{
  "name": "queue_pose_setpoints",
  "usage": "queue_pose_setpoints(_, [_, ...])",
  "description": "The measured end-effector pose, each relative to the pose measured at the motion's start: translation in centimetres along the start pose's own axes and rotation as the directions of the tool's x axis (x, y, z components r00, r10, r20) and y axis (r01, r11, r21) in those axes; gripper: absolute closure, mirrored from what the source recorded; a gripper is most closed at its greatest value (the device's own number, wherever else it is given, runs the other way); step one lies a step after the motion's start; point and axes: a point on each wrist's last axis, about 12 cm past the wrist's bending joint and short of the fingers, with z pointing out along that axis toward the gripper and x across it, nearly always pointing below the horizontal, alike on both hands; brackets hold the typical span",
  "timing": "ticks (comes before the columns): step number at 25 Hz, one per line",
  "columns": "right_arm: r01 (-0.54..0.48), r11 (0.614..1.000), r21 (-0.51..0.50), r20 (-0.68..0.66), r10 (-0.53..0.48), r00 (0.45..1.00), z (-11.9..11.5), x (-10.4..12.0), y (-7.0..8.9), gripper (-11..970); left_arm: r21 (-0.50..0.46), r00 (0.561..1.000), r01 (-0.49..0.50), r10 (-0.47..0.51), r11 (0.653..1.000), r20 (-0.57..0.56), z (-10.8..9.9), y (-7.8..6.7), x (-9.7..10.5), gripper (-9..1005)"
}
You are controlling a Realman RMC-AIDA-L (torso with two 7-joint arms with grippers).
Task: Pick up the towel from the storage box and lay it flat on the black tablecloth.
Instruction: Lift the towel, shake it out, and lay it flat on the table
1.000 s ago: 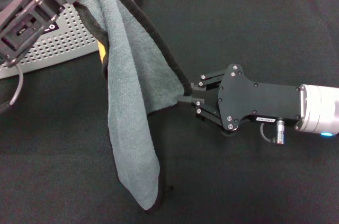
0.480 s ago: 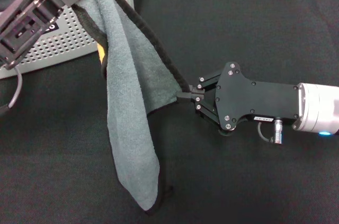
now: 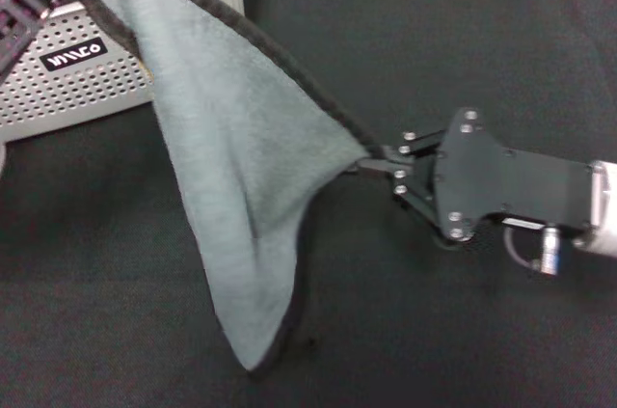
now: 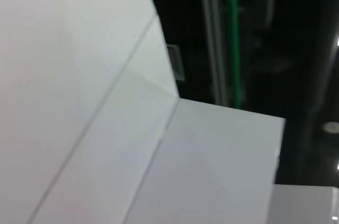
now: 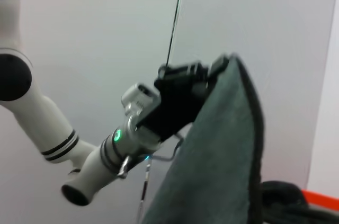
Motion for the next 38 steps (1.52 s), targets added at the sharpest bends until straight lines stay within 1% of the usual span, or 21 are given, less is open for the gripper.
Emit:
queue_pose_setpoints(2, [0.017,0.999,0.040,0.003,-0.017,1.000,-1.6,-0.7,0.2,948,-0.026,1.000,-0.004,0.003,1.000,-0.017,-0.7,0.1,0.0,969])
queue_pose_setpoints(3, [0.017,0.999,0.040,0.003,-0.017,1.000,-1.6,-0.7,0.2,948,-0.027,0.999,-0.012,0.011,1.000,-0.034,-0.8,0.1,0.0,968])
queue_pose_setpoints(7, [0.030,0.996,0.079,0.001,-0.030,1.000,-3.2,-1.5,-0.1,948,-0.014,0.994,-0.044,0.043,0.999,-0.100,-1.0,0.0,0.3,968])
queue_pose_setpoints(13, [0.044,0.993,0.106,-0.013,-0.043,0.999,-4.4,-2.7,-0.7,948,-0.005,0.972,-0.078,0.075,0.997,-0.224,-1.9,-0.2,1.0,968])
queue_pose_setpoints(17, [0.068,0.990,0.121,-0.033,-0.064,0.997,-5.3,-3.9,-0.7,948,-0.034,0.952,-0.105,0.091,0.994,-0.292,-2.4,0.1,1.3,968])
queue_pose_setpoints(20, [0.074,0.989,0.128,-0.049,-0.068,0.996,-5.6,-4.4,-0.7,948,-0.031,0.931,-0.157,0.138,0.987,-0.339,-3.0,-0.1,1.4,967])
queue_pose_setpoints(23, [0.084,0.989,0.123,-0.061,-0.077,0.995,-5.8,-5.0,-0.6,948,-0.019,0.912,-0.201,0.180,0.979,-0.368,-3.0,-0.2,1.5,967])
queue_pose_setpoints(27, [0.097,0.989,0.115,-0.061,-0.090,0.994,-6.4,-6.0,-0.8,948,-0.035,0.906,-0.239,0.210,0.970,-0.366,-3.1,0.1,0.9,967])
queue_pose_setpoints(30, [0.099,0.989,0.110,-0.039,-0.095,0.995,-7.1,-6.7,-0.8,948,-0.023,0.902,-0.273,0.248,0.962,-0.353,-3.0,0.0,0.3,967])
queue_pose_setpoints(34, [0.110,0.987,0.120,-0.014,-0.109,0.994,-7.9,-7.5,-1.3,948,-0.004,0.903,-0.340,0.325,0.940,-0.280,-2.5,-0.5,-0.8,967])
queue_pose_setpoints(38, [0.137,0.983,0.121,0.006,-0.139,0.990,-7.7,-8.4,-1.7,948,0.009,0.904,-0.380,0.373,0.925,-0.210,-2.6,-1.2,-1.5,966])
